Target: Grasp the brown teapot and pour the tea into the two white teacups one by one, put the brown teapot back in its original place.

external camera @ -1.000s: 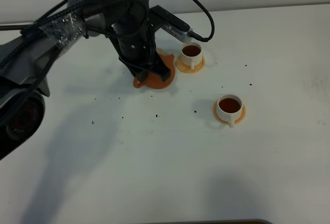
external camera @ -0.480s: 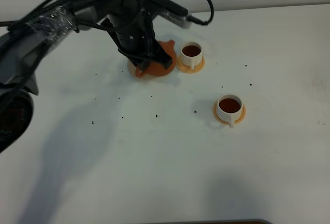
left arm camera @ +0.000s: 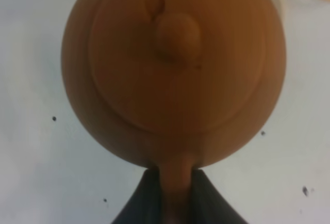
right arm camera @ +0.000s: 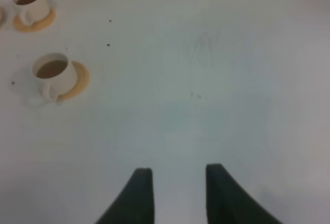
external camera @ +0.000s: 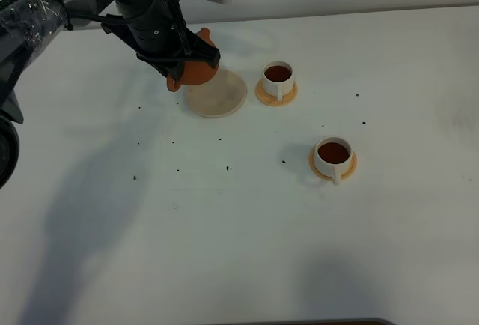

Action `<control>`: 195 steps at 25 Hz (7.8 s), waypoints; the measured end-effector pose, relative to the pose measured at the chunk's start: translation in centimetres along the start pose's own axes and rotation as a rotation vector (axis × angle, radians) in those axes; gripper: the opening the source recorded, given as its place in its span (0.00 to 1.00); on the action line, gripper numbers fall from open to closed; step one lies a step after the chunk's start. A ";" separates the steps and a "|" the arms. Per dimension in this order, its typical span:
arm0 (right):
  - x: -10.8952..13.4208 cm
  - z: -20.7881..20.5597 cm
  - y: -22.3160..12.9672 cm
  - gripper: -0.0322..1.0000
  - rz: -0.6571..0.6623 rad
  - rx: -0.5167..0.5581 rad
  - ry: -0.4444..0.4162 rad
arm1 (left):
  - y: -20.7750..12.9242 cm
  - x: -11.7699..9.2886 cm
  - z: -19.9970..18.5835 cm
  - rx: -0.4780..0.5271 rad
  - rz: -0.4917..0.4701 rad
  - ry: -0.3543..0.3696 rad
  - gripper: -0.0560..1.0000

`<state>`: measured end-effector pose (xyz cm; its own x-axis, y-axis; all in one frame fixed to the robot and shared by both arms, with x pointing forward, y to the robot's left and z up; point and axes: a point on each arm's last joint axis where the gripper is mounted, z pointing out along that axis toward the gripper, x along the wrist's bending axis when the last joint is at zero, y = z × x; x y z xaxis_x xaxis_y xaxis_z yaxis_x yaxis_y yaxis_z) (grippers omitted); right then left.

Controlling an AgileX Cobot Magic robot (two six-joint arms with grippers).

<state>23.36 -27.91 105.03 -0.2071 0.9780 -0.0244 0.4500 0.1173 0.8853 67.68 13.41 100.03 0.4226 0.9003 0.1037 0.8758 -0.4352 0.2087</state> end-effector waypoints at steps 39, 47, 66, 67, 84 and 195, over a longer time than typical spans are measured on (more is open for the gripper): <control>0.0 0.0 0.0 0.27 0.000 0.000 0.000 | -0.9 -1.5 7.9 0.193 -0.026 -0.087 0.28; 0.0 0.0 0.0 0.27 0.000 0.000 0.000 | -1.4 -1.5 7.5 0.250 -0.028 -0.094 0.55; 0.0 0.0 0.0 0.27 0.000 0.000 0.000 | -13.0 -0.3 -9.2 0.125 -0.036 -0.031 0.53; 0.0 0.0 0.0 0.27 0.000 0.000 0.000 | -14.5 -0.2 -10.0 0.120 -0.048 -0.025 0.53; 0.0 0.0 0.0 0.27 0.000 0.000 0.000 | -34.6 -2.0 -7.4 0.188 -0.124 -0.008 0.52; 0.0 0.0 0.0 0.27 0.000 0.000 0.000 | -45.5 -2.7 -14.8 -0.697 -0.481 0.176 0.52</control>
<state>23.36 -27.91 105.03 -0.2071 0.9780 -0.0244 0.4500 0.1173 0.8853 23.29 30.75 104.70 -0.0498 0.9987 -0.0115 0.5832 0.0384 0.8114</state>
